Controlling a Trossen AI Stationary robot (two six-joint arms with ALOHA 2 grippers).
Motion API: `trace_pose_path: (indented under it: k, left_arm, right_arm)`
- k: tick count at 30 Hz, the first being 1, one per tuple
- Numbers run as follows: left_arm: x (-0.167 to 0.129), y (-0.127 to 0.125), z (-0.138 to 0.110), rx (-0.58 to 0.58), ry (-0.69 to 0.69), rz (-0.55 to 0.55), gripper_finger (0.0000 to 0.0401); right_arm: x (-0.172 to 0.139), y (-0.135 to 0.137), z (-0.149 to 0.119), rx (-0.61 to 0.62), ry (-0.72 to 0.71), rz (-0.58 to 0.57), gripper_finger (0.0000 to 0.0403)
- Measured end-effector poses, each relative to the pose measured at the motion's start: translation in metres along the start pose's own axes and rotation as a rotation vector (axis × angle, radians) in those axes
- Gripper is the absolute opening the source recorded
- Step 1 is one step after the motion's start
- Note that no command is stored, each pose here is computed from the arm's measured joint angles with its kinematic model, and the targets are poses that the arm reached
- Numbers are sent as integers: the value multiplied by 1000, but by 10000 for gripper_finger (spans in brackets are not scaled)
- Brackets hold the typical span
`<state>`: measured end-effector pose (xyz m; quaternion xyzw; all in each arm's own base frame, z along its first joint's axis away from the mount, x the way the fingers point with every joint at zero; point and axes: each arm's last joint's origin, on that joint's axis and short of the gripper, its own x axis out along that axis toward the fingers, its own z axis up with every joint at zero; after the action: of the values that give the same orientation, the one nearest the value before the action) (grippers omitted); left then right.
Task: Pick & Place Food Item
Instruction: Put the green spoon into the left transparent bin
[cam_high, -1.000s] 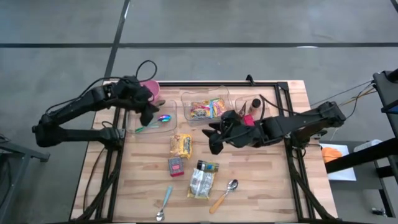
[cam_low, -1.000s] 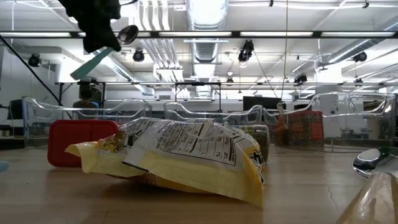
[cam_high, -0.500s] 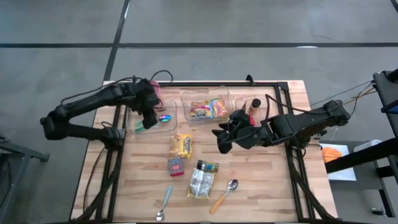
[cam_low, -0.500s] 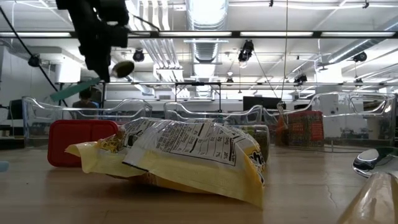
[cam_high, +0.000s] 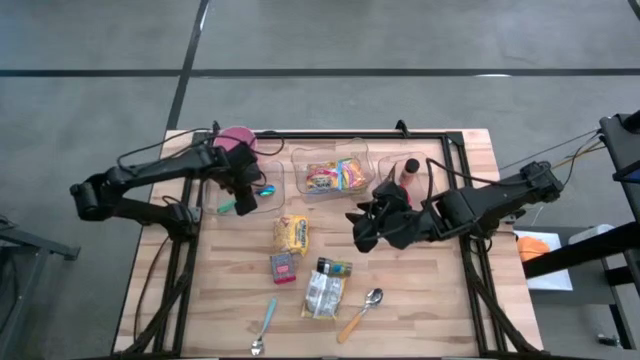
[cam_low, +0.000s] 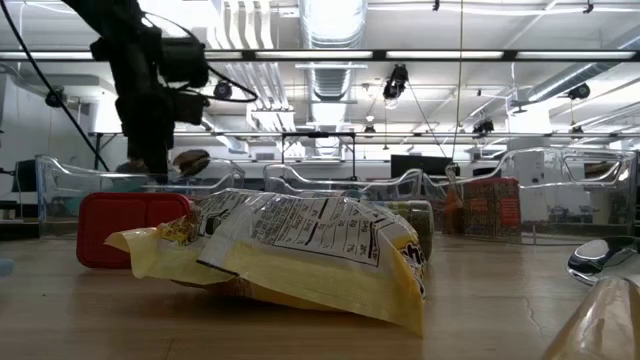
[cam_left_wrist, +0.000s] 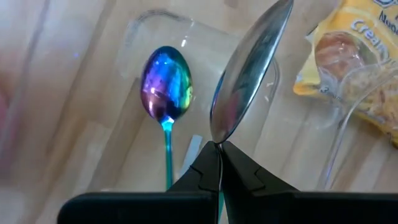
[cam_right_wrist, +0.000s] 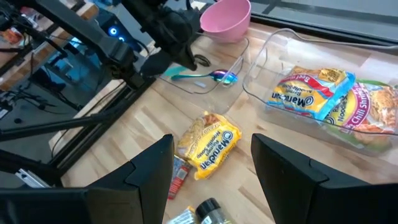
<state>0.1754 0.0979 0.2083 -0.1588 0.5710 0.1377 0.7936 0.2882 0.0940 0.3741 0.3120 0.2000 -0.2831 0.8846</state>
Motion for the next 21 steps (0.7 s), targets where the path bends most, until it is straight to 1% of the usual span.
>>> trace_pose_path:
  k: [5,11,15,21]
  left_arm:
    - [15,1,-9,-4,11,-7,2]
    - [27,2,-18,-38,17,-8,2]
    - [34,2,-20,-58,12,-8,2]
    - [50,4,-20,-70,91,-12,2]
  right_arm:
    - [0,0,0,-3,-2,-2,211]
    - [0,0,0,-5,-3,-4,211]
    - [0,-1,0,-5,-1,-8,211]
    - [0,-1,0,14,-1,-8,211]
